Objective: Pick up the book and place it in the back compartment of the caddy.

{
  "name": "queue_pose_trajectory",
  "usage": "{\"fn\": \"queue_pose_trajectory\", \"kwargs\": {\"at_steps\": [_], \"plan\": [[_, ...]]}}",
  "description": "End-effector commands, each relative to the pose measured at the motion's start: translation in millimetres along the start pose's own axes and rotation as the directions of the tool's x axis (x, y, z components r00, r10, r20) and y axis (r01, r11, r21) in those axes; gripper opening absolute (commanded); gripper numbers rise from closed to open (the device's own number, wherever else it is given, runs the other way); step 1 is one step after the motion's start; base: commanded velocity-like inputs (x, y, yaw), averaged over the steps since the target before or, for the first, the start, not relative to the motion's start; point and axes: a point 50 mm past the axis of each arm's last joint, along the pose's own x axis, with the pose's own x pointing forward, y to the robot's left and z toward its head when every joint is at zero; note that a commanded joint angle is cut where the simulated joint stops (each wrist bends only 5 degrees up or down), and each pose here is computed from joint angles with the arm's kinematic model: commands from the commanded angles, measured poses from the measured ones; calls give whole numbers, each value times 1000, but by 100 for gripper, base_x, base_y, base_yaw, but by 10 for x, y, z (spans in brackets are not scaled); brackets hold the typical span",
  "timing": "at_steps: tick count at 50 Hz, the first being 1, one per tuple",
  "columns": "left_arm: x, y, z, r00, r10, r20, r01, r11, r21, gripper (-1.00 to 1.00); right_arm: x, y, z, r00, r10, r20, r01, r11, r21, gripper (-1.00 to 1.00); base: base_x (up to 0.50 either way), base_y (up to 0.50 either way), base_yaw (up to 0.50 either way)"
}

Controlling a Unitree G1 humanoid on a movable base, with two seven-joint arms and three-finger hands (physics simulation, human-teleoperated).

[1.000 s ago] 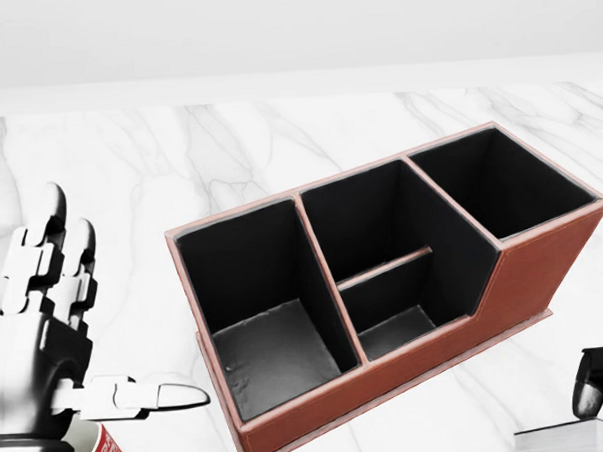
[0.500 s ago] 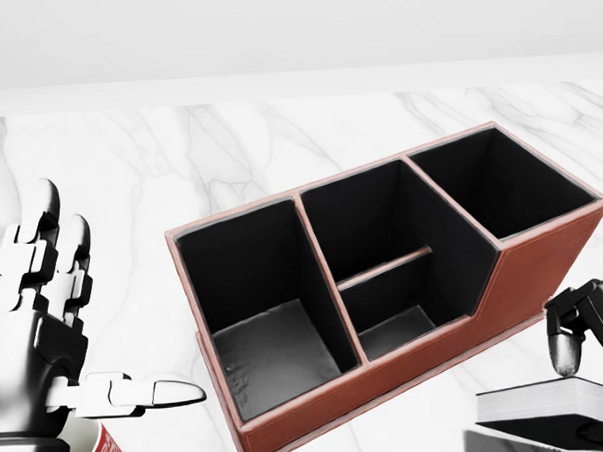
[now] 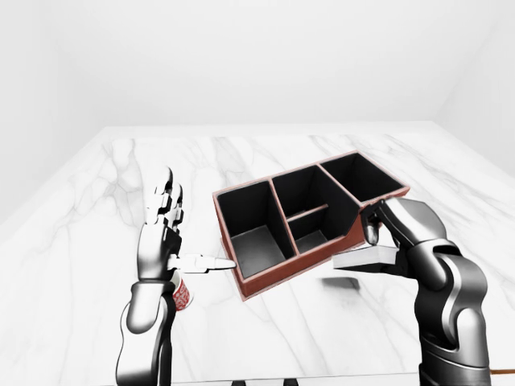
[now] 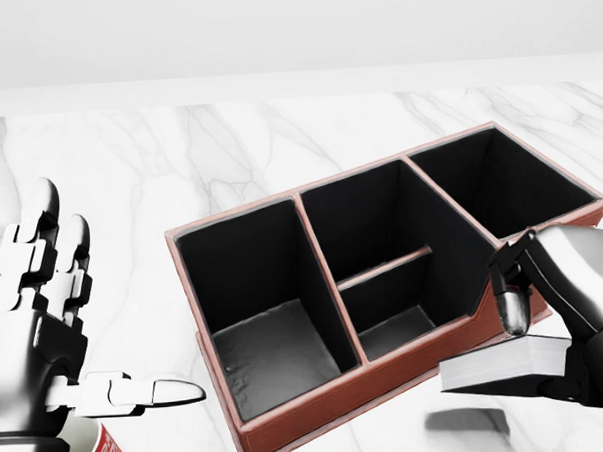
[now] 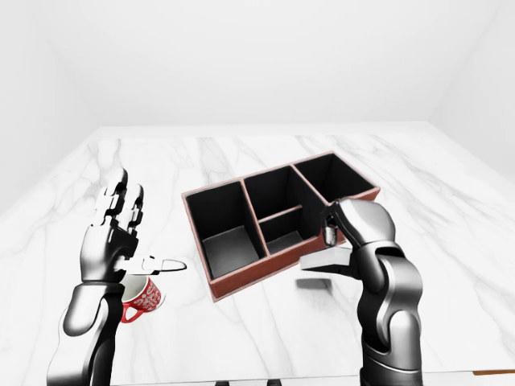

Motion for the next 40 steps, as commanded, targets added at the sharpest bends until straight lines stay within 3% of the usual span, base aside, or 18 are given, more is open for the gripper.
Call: {"fn": "queue_pose_trajectory", "kwargs": {"at_steps": [1, 40], "plan": [[-4, 2, 8, 1000, 1, 3, -1, 1000, 0, 100, 27, -200, 207, 997, -58, 56, 61, 997, -52, -100, 0, 0, 0], [6, 4, 9, 1000, 2, 5, -2, 1000, -1, 100, 144, -445, 621, 975, -162, 150, 180, 977, -118, -100, 0, 0, 0]]}}
